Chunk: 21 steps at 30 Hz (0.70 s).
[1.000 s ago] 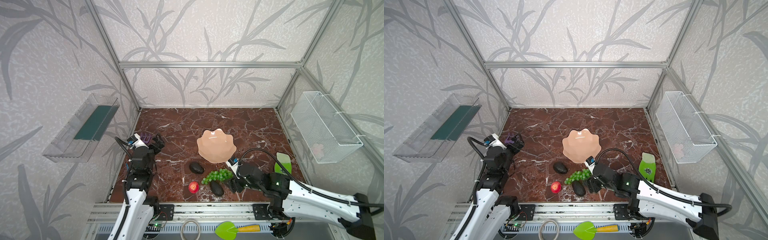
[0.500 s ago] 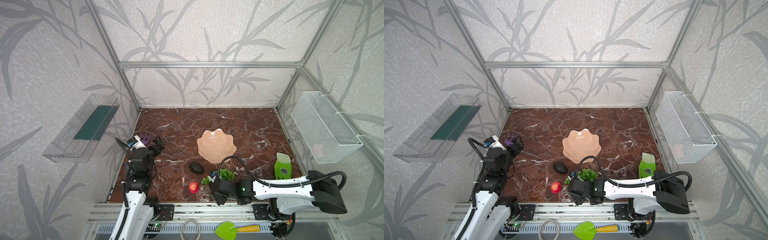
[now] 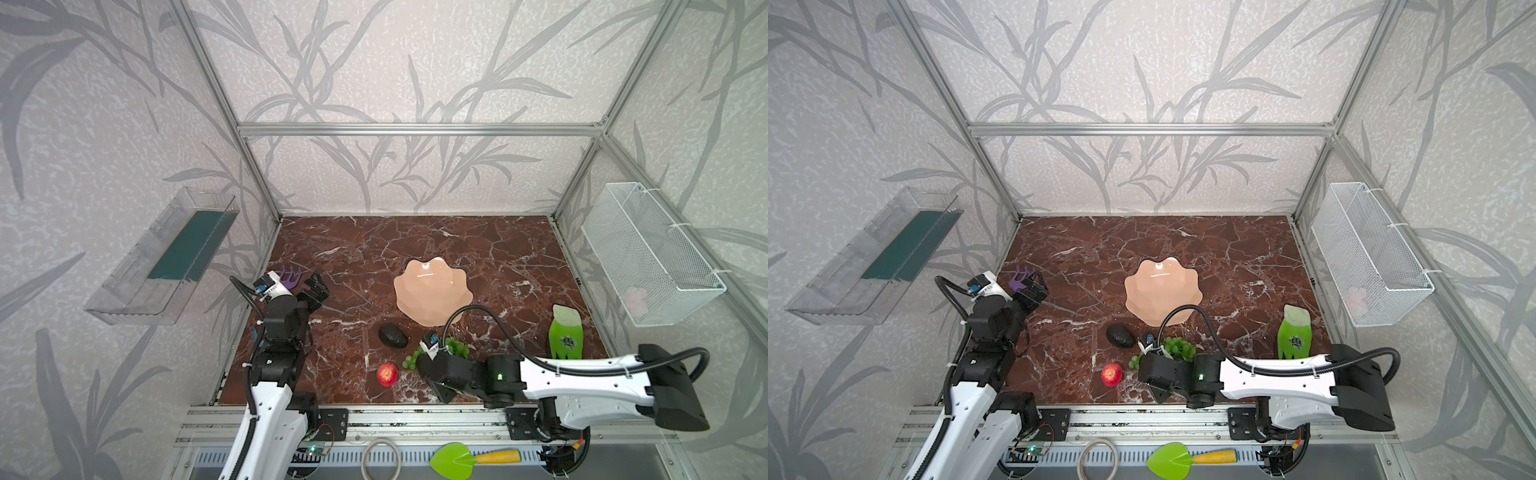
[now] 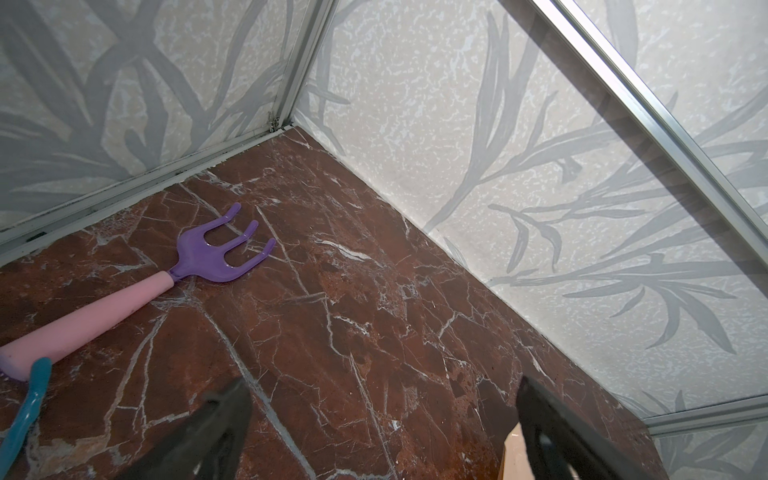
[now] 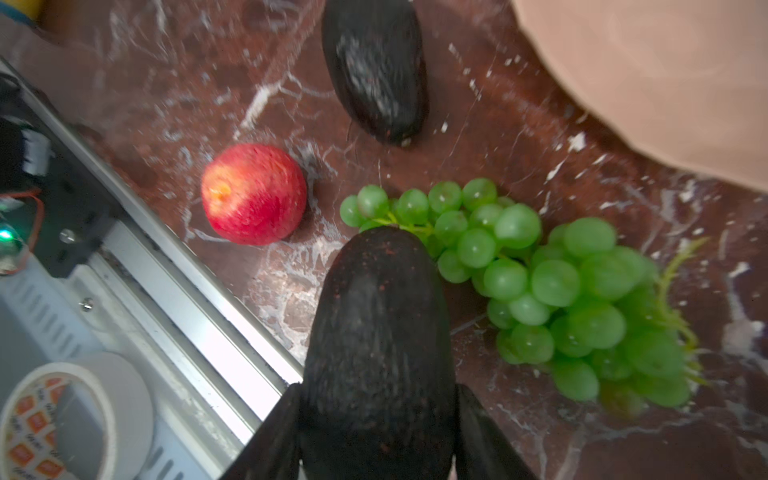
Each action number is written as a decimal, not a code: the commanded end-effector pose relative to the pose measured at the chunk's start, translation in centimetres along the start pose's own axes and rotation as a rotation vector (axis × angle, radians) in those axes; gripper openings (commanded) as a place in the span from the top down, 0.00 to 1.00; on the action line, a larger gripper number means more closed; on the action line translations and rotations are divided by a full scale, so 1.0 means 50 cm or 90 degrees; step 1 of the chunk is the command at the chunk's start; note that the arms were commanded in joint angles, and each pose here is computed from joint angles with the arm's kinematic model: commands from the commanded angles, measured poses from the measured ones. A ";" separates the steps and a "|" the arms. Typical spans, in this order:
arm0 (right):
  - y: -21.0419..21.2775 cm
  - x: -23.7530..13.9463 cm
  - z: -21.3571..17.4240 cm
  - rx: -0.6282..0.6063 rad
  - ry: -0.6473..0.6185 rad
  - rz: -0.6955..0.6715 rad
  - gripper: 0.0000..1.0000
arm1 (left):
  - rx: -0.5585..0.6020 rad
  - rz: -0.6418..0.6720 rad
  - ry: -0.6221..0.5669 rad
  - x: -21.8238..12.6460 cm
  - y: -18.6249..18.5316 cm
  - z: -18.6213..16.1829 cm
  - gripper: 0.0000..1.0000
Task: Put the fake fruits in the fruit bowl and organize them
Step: 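Grasp the dark avocado nearest the robot with the right gripper, then carry the avocado into the peach bowl and release it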
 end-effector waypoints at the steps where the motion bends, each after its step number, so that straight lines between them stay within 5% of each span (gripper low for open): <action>1: -0.046 -0.060 0.059 0.023 -0.072 -0.032 0.54 | -0.014 0.038 0.007 -0.008 0.010 0.003 0.01; 10: -0.208 -0.042 0.250 0.079 -0.181 -0.091 0.54 | 0.018 0.050 0.129 -0.021 -0.006 -0.012 0.02; 21: -0.299 0.144 0.317 0.070 -0.095 -0.116 0.54 | 0.067 0.005 0.283 -0.079 -0.024 -0.039 0.06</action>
Point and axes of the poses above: each gripper's point midway between its finger pads, its own x axis out along the fingers, its own y axis along the line the jaws close on, z = x × y, the point moved 7 cm from there along -x, back along the fingers, and after that the axes turned 3 degrees about -x, right-handed, at the moved point
